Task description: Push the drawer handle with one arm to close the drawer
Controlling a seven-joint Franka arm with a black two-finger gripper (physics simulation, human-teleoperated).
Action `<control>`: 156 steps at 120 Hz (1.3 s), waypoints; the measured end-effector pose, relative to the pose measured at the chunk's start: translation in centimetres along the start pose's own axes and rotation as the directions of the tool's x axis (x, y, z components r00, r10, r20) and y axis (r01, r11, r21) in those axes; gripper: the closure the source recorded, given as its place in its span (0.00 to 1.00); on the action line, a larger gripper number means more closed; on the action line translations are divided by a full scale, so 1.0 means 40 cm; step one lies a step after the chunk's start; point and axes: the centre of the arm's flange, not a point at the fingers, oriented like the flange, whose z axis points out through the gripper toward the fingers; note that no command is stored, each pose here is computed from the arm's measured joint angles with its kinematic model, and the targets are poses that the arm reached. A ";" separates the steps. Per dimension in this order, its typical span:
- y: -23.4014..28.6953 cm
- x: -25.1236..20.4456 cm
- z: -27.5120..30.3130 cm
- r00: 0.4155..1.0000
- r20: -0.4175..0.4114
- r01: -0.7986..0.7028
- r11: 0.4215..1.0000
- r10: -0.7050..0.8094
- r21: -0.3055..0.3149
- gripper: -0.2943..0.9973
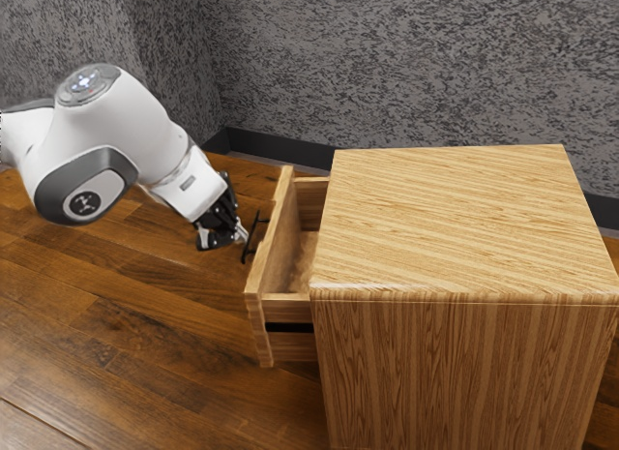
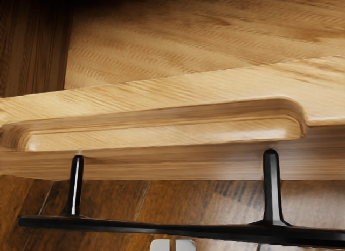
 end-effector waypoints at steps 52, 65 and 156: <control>0.031 0.097 0.052 0.996 -0.083 -0.020 0.999 0.023 0.044 0.83; 0.040 0.120 0.056 0.993 -0.111 -0.025 0.998 0.031 0.057 0.84; -0.169 0.144 -0.091 0.949 0.222 0.228 0.974 -0.225 0.009 0.67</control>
